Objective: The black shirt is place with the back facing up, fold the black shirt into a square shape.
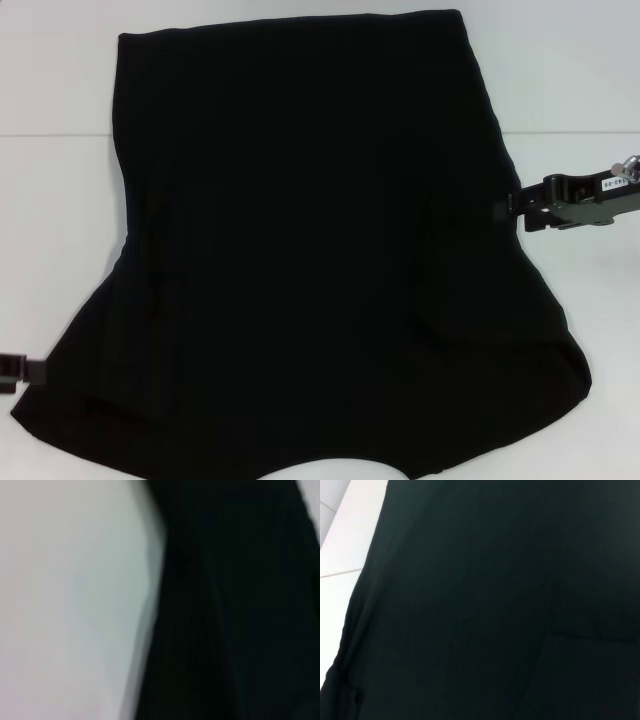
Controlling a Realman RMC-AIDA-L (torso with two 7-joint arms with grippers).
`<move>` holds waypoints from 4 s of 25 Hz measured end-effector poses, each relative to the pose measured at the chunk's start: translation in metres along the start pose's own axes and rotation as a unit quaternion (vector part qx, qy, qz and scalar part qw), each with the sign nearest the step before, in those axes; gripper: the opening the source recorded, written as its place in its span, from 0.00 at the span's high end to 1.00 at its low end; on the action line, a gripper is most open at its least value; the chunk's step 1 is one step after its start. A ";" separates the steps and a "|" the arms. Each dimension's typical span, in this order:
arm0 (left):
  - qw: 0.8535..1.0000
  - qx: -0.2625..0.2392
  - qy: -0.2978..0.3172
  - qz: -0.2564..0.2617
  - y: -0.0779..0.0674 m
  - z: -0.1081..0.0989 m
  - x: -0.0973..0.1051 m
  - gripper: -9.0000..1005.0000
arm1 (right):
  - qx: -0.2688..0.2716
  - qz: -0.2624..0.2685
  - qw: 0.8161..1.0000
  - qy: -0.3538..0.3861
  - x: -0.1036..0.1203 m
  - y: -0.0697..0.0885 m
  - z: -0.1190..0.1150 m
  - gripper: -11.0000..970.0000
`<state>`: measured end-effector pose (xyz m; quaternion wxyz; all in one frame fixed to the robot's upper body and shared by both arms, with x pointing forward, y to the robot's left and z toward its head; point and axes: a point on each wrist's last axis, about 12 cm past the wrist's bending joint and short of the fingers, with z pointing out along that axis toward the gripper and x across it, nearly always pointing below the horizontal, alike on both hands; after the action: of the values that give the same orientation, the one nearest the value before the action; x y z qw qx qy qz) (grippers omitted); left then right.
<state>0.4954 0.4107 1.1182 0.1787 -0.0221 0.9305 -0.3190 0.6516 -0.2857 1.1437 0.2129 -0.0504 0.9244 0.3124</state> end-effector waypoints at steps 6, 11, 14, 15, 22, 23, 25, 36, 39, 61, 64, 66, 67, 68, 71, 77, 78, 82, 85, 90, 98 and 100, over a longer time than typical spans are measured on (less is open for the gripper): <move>1.000 -0.016 0.007 -0.015 0.005 0.003 0.004 0.42 | -0.002 0.006 1.000 -0.004 0.001 -0.002 -0.001 0.34; 0.999 -0.021 0.006 -0.026 0.010 0.015 0.007 0.42 | -0.002 0.006 1.000 -0.005 0.001 -0.002 -0.001 0.34; 0.999 -0.026 0.006 -0.029 0.012 0.018 0.009 0.42 | -0.002 0.006 1.000 -0.005 0.001 -0.002 -0.001 0.34; 0.999 -0.029 0.005 -0.030 0.013 0.019 0.010 0.42 | -0.002 0.007 1.000 -0.005 0.001 -0.002 -0.001 0.34; 0.999 -0.042 -0.003 -0.022 0.018 0.017 0.013 0.42 | -0.002 0.010 1.000 -0.006 0.002 -0.004 -0.002 0.34; 0.999 -0.042 -0.003 -0.021 0.018 0.017 0.013 0.42 | -0.003 0.011 1.000 -0.006 0.002 -0.004 -0.002 0.34; 0.999 -0.043 -0.003 -0.020 0.018 0.017 0.013 0.42 | -0.003 0.012 1.000 -0.007 0.002 -0.004 -0.002 0.34; 0.999 -0.038 0.007 -0.013 0.017 0.021 0.017 0.42 | -0.005 0.016 1.000 -0.008 0.004 -0.005 -0.003 0.34; 0.999 -0.038 0.011 -0.011 0.016 0.023 0.017 0.42 | -0.005 0.017 1.000 -0.008 0.004 -0.006 -0.003 0.34; 0.999 -0.012 0.040 0.004 0.003 0.042 0.017 0.42 | -0.011 0.030 0.999 -0.015 0.007 -0.010 -0.005 0.34; 0.999 -0.004 0.043 0.006 0.000 0.045 0.016 0.42 | -0.011 0.030 0.999 -0.015 0.007 -0.010 -0.005 0.34; 0.999 0.000 0.046 0.007 -0.002 0.047 0.016 0.42 | -0.010 0.030 0.999 -0.015 0.007 -0.010 -0.005 0.34; 0.999 0.001 0.047 0.008 -0.002 0.047 0.015 0.42 | -0.010 0.029 0.999 -0.015 0.007 -0.010 -0.005 0.34; 0.999 0.002 0.047 0.008 -0.003 0.047 0.015 0.42 | -0.010 0.029 0.999 -0.015 0.007 -0.010 -0.005 0.34; 0.999 0.004 0.047 0.011 -0.005 0.049 0.014 0.42 | -0.010 0.029 0.999 -0.015 0.007 -0.010 -0.005 0.34; 0.999 0.008 0.048 0.010 -0.007 0.051 0.012 0.42 | -0.010 0.029 0.999 -0.015 0.007 -0.010 -0.006 0.34; 0.999 0.008 0.048 0.009 -0.007 0.051 0.012 0.42 | -0.010 0.029 0.999 -0.016 0.007 -0.010 -0.006 0.34; 0.999 0.011 0.050 0.009 -0.009 0.051 0.012 0.48 | -0.011 0.032 0.999 -0.020 0.006 -0.011 -0.008 0.34; 0.999 0.011 0.052 0.010 -0.009 0.051 0.012 0.62 | -0.013 0.033 0.999 -0.023 0.005 -0.012 -0.009 0.34; 0.998 0.011 0.053 0.013 -0.010 0.049 0.010 0.76 | -0.015 0.032 0.999 -0.022 0.006 -0.013 -0.011 0.34; 0.998 0.032 0.052 0.033 -0.015 0.047 0.006 0.90 | -0.025 0.021 0.999 0.003 0.015 -0.014 -0.019 0.34; 0.997 0.056 0.045 0.043 -0.020 0.045 0.003 0.91 | -0.032 0.018 0.999 0.018 0.021 -0.015 -0.022 0.34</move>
<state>0.5064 0.3678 1.0968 0.1510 0.0419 0.9184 -0.3633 0.6279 -0.3100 1.1414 0.1886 -0.0466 0.9183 0.3450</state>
